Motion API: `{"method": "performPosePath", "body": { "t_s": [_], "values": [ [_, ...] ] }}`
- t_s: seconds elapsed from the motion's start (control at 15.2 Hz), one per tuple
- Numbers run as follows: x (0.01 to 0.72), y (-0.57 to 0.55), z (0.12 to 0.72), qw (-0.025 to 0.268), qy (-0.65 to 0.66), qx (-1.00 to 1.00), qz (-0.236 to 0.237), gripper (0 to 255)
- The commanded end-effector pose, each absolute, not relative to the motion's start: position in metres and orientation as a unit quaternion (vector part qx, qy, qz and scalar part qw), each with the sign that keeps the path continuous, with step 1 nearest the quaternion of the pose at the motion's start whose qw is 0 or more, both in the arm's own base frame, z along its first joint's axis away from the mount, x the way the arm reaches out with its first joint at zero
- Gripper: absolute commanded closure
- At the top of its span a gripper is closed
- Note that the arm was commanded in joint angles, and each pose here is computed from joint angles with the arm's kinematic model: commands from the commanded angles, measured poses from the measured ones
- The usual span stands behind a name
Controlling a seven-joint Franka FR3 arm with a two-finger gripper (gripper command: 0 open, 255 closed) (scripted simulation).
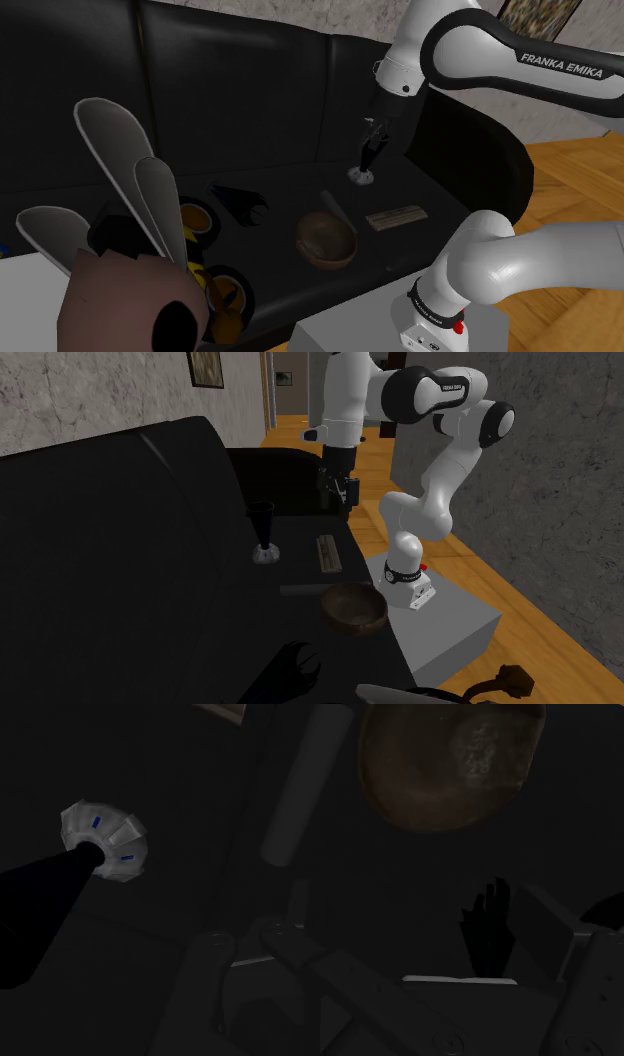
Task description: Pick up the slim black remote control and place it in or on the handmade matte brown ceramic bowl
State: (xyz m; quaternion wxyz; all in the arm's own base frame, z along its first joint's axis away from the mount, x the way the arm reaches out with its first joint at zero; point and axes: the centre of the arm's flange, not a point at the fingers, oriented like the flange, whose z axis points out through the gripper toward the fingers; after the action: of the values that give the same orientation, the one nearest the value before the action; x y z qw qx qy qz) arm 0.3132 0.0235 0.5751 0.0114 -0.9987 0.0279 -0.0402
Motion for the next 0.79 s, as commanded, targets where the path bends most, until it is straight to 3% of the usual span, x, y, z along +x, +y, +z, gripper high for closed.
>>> {"method": "performPosePath", "body": {
  "t_s": [0.0, 0.73],
  "values": [
    [0.313, 0.023, 0.575, 0.011, 0.028, -0.999, -0.04, 0],
    [0.326, -0.019, 0.435, 0.03, 0.175, -0.984, -0.021, 0]
  ]
}}
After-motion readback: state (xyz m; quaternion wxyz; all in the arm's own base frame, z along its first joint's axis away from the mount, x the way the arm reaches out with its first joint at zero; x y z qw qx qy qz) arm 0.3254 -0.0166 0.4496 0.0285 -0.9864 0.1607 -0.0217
